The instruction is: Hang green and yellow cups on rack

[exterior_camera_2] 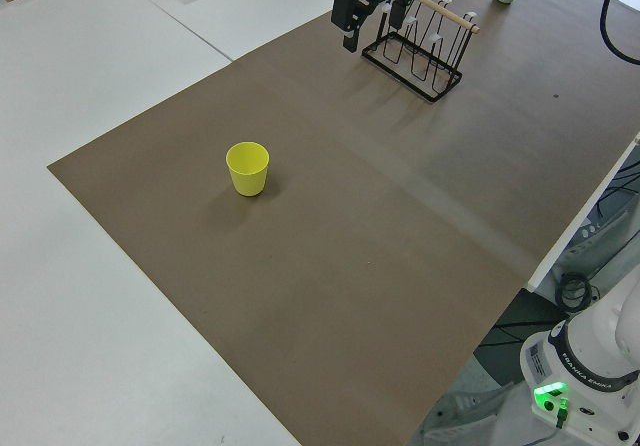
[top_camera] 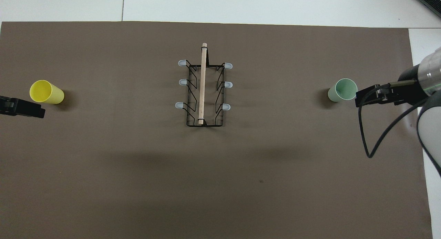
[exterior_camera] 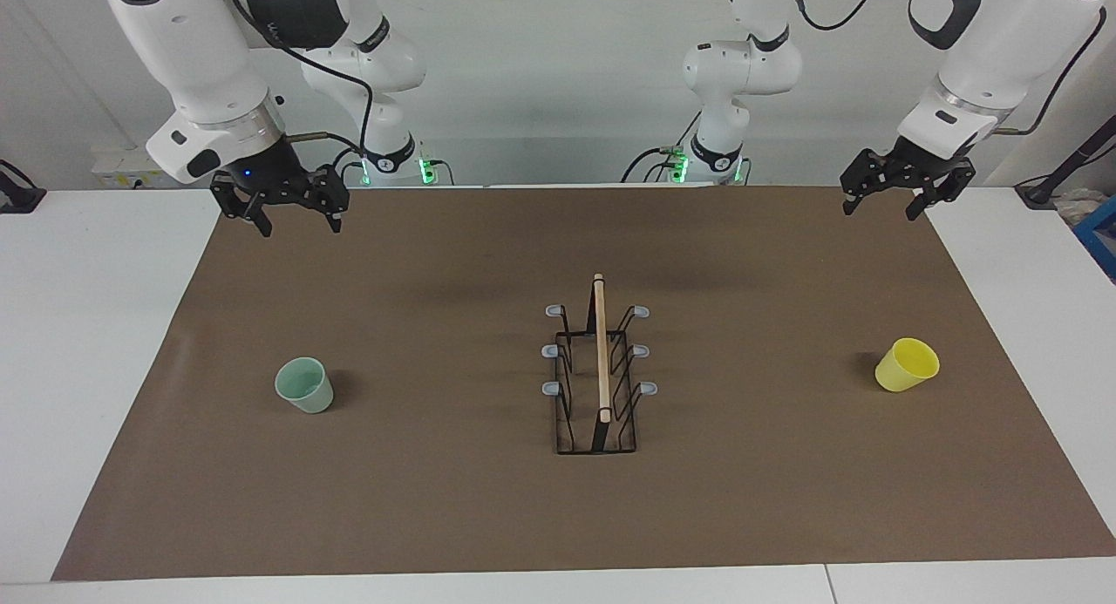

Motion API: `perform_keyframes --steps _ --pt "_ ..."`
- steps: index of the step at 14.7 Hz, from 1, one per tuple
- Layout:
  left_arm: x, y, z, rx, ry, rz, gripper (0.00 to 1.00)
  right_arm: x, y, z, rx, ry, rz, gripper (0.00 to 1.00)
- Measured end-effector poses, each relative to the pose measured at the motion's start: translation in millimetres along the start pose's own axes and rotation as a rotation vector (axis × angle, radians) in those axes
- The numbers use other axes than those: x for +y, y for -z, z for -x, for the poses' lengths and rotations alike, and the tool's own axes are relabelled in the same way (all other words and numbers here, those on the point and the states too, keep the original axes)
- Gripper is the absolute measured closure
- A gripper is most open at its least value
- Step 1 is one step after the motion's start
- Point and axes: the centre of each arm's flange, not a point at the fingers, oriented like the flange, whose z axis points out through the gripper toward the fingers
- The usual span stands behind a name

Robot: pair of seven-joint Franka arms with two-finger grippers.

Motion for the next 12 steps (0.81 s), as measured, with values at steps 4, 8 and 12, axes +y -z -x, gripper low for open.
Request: perform_keyframes --steps 4,8,12 --pt "-6.7 1.1 0.1 0.011 0.045 -0.001 0.0 1.0 -0.1 0.0 0.0 -0.002 0.0 0.0" --pt "-12.6 -2.8 -2.4 0.007 0.095 -0.002 0.0 2.3 -0.5 -0.3 -0.001 -0.001 0.0 0.0" --pt "-30.8 -23.1 -25.5 -0.017 0.186 -0.009 0.0 4.9 -0.9 -0.2 -0.003 0.073 0.011 0.0"
